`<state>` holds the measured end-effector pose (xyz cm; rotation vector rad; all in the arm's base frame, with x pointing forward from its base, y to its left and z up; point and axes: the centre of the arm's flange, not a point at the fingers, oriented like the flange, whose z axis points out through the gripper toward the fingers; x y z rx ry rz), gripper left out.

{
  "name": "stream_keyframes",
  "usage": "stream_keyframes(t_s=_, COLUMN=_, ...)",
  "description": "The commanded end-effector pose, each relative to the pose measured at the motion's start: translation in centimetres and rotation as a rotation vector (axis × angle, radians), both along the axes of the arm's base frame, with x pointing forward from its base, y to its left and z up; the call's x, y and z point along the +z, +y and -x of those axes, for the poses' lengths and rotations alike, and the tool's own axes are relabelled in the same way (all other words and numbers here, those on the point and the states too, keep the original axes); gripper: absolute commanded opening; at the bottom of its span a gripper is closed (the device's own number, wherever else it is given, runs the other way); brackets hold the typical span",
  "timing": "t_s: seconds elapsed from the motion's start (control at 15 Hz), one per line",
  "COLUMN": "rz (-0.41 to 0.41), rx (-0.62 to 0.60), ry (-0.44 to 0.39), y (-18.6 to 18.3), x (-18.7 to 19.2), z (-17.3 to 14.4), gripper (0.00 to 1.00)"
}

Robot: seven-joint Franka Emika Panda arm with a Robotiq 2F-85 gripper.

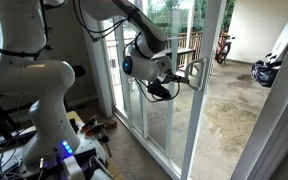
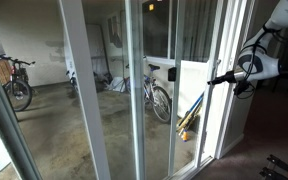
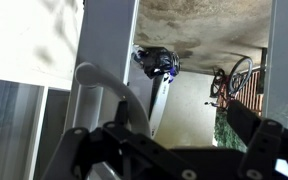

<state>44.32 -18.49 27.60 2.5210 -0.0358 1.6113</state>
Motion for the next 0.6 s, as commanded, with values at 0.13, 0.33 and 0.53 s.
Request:
stream_keyframes(t_s=0.13, rz=-0.001, rx=0.045, ry=0.062, y=4.5, x=-2.7, z=2.6, gripper=1.0)
stream_keyframes(t_s=0.33, rz=-0.016, rx=0.049, ry=0.061, y=3.1, x=-2.2, z=1.8, gripper=1.0)
stream_keyframes(t_s=0.53, rz=-0.013, rx=0.052, ry=0.064, y=3.3, x=-2.3, z=1.9, gripper=1.0)
